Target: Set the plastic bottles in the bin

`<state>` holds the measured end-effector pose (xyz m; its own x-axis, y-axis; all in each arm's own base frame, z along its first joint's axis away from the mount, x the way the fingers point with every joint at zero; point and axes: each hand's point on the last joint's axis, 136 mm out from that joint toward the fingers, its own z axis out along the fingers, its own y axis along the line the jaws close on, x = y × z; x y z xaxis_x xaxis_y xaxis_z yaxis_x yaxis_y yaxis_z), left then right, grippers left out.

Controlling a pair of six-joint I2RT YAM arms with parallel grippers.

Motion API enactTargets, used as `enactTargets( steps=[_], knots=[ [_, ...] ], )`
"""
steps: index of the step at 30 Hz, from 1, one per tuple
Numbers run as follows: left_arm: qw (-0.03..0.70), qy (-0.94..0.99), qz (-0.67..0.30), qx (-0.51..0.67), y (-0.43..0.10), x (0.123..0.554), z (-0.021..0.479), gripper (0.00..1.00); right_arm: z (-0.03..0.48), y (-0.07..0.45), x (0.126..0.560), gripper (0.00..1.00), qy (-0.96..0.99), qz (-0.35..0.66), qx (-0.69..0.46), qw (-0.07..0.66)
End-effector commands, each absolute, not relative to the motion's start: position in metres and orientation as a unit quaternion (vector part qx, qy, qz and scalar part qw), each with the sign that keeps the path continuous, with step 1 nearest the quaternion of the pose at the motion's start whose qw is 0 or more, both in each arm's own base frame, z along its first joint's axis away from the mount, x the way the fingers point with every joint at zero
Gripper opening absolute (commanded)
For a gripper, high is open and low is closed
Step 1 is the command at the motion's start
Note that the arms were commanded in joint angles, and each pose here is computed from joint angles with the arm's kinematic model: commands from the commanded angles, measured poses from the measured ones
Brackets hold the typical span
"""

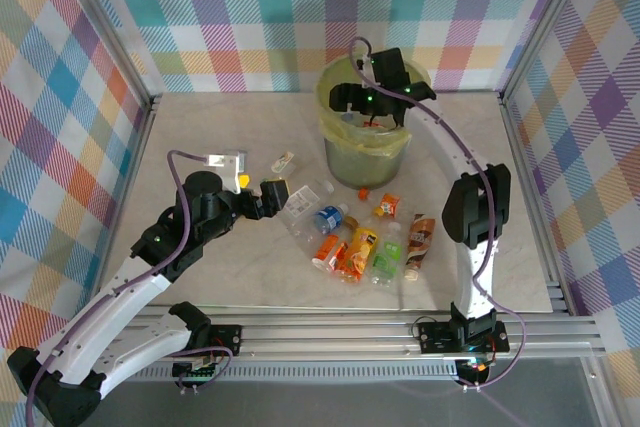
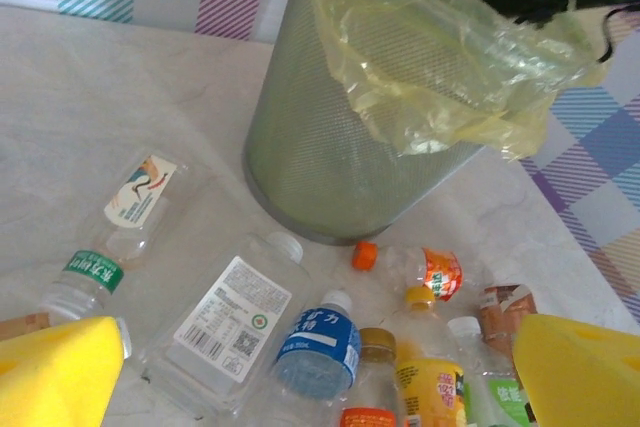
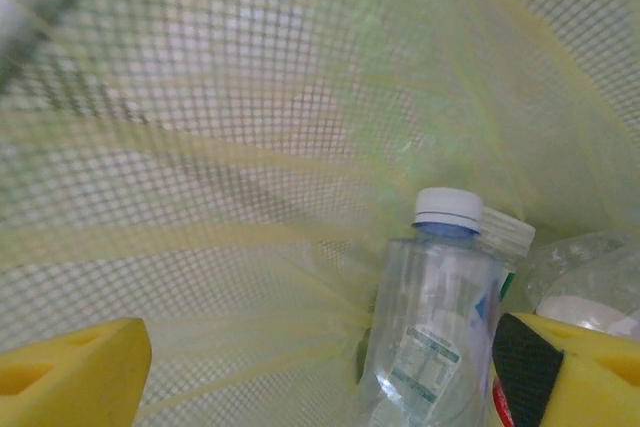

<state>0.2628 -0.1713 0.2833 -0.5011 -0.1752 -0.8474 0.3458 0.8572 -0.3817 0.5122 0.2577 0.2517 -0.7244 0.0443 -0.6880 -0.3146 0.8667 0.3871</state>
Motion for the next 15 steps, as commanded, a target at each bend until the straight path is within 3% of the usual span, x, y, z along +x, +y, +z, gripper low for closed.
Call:
enactTargets(
  steps=[1,3,11,15],
  knots=[
    [0.49,0.836,-0.243,0.039,-0.167,0.265,0.278,1.0,0.303,0.25,0.494,0.95,0.877,0.25,-0.083,0.401],
    [0.483,0.844,-0.231,0.033,-0.165,0.268,0.273,1.0,0.312,0.245,0.488,1.0,0.876,0.245,-0.082,0.407],
    [0.437,0.888,-0.14,0.002,-0.144,0.281,0.242,1.0,0.349,0.213,0.453,1.0,0.879,0.21,-0.06,0.424],
    [0.412,0.905,-0.056,0.086,-0.134,0.289,0.232,1.0,0.353,0.186,0.427,1.0,0.884,0.178,-0.033,0.431]
  ],
)
